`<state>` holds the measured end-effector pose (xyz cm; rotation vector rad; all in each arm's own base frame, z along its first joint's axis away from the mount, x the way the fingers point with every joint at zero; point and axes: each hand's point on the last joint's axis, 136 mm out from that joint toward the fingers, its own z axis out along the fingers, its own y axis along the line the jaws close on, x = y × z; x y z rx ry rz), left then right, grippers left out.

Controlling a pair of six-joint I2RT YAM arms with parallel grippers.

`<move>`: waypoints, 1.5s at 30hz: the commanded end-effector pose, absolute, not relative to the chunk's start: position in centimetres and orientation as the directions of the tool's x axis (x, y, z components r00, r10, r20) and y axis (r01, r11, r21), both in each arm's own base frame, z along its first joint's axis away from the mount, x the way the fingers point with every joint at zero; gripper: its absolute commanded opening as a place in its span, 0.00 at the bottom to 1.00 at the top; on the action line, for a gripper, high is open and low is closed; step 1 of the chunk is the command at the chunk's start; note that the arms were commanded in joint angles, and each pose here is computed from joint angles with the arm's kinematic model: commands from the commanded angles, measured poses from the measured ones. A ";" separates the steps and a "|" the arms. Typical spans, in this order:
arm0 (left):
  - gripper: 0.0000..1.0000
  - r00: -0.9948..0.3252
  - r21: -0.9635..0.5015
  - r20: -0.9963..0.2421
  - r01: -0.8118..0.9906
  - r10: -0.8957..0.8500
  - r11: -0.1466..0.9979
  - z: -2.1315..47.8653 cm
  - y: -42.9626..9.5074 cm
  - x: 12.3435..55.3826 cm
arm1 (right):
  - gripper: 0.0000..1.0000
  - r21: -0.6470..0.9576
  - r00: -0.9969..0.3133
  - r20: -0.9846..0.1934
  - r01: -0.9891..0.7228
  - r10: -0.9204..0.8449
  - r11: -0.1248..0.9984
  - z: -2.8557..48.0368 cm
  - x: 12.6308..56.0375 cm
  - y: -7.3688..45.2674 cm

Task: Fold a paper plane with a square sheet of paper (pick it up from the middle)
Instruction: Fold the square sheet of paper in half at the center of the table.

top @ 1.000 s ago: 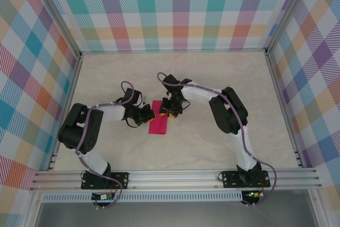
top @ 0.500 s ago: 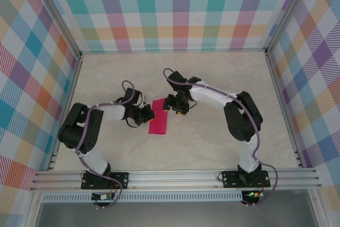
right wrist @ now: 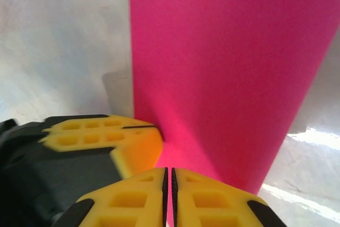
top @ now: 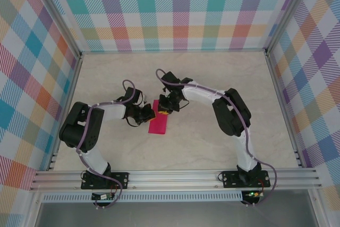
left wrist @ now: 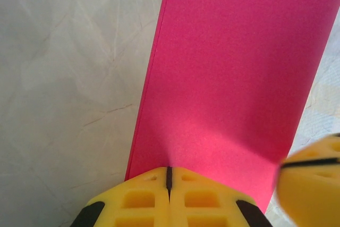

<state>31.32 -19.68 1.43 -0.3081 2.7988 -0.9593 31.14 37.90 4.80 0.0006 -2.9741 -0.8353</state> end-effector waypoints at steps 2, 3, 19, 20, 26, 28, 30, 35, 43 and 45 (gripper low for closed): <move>0.00 -0.955 -0.340 0.072 -0.294 -0.287 0.893 -5.1 -14.6 26.1 | 0.13 0.561 -0.992 0.038 -0.077 -0.119 0.824 6.0 30.5 40.0; 0.00 -0.955 -0.338 0.069 -0.295 -0.290 0.893 -5.0 -14.6 26.2 | 0.13 0.548 -0.992 0.040 -0.080 -0.122 0.833 5.8 30.4 39.9; 0.00 -0.943 -0.258 0.103 -0.333 -0.317 0.907 -5.6 -13.3 24.8 | 0.11 0.468 -0.993 0.087 -0.025 -0.074 0.883 1.5 29.7 37.1; 0.00 -0.942 -0.251 0.104 -0.336 -0.320 0.908 -5.7 -13.2 24.8 | 0.11 0.475 -0.993 0.087 -0.024 -0.074 0.880 1.3 29.5 36.9; 0.00 -0.934 -0.190 0.101 -0.357 -0.344 0.914 -5.8 -12.1 24.2 | 0.11 0.464 -0.991 0.112 -0.009 -0.069 0.886 -0.3 28.2 35.1; 0.00 -0.933 -0.175 0.099 -0.359 -0.347 0.917 -5.7 -11.9 24.1 | 0.11 0.462 -0.992 0.110 -0.001 -0.058 0.887 -0.6 28.0 34.3; 0.00 -0.932 -0.165 0.101 -0.361 -0.348 0.918 -5.8 -11.7 24.0 | 0.11 0.460 -0.993 0.106 0.004 -0.051 0.888 -0.7 27.8 33.6; 0.00 -0.931 -0.152 0.114 -0.362 -0.347 0.920 -6.2 -11.5 23.6 | 0.11 0.484 -0.996 0.080 0.016 -0.026 0.875 -0.7 27.2 31.5; 0.00 -0.935 -0.185 0.126 -0.350 -0.331 0.918 -6.2 -12.1 23.6 | 0.10 0.556 -1.000 -0.022 -0.022 -0.013 0.831 4.1 29.1 32.5; 0.00 -0.937 -0.192 0.129 -0.345 -0.325 0.919 -6.3 -12.3 23.5 | 0.10 0.576 -0.998 -0.064 -0.049 -0.015 0.816 5.7 29.9 33.5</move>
